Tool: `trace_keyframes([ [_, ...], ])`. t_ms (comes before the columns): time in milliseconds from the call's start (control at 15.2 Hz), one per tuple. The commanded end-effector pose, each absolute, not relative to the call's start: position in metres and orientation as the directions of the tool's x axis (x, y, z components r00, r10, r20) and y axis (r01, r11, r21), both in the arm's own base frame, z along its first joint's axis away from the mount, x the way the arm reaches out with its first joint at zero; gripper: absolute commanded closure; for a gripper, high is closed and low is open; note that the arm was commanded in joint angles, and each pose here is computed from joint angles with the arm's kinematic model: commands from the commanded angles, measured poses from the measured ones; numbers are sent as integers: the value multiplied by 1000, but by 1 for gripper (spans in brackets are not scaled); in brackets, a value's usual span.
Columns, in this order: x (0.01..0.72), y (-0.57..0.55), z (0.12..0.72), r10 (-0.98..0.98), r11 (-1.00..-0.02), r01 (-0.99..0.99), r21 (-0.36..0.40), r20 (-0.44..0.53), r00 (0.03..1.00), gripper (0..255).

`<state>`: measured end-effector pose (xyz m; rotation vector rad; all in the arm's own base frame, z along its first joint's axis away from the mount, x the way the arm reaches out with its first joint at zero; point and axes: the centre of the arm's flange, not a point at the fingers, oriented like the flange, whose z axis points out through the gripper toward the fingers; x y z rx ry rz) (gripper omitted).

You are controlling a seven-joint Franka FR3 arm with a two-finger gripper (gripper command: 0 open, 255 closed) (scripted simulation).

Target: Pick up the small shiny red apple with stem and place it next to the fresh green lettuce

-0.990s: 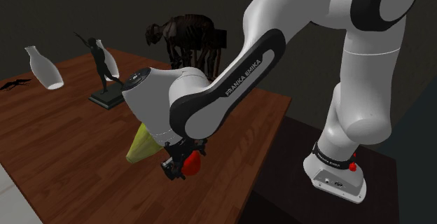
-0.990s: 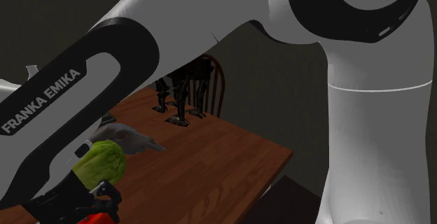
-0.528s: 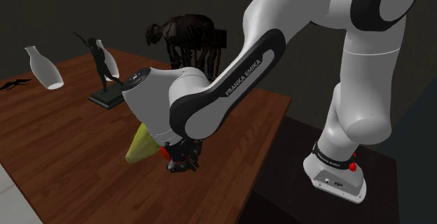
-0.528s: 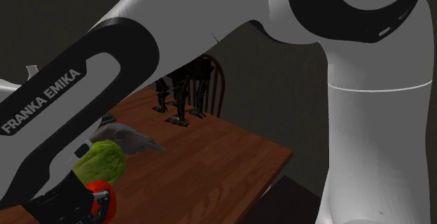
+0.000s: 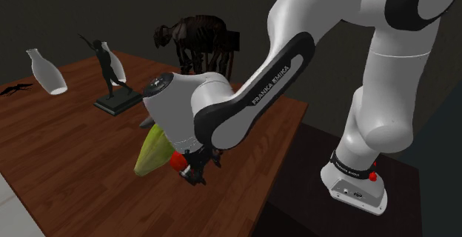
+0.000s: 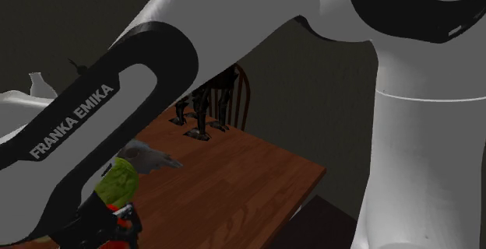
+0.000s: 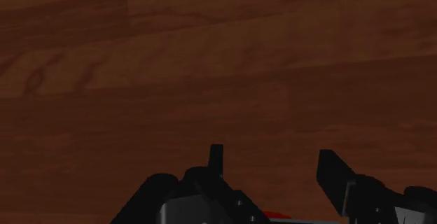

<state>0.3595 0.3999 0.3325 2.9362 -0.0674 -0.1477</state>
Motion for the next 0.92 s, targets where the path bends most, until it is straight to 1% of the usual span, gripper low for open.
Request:
trace_keyframes([
  [0,329,362,329,-24,-998,-7,-65,255,967,0],
  [66,343,372,324,-49,-983,-51,176,13,999,0],
  [132,343,372,324,-49,-983,-51,176,13,999,0],
  [198,331,359,323,-29,-998,-39,56,158,987,0],
  [264,320,347,320,-27,-998,-8,-62,301,953,0],
  [330,311,335,313,-42,-984,39,-173,437,898,0],
  [396,308,332,310,-48,-978,54,-202,472,880,0],
  [858,327,340,276,-48,-978,54,-202,472,880,0],
])
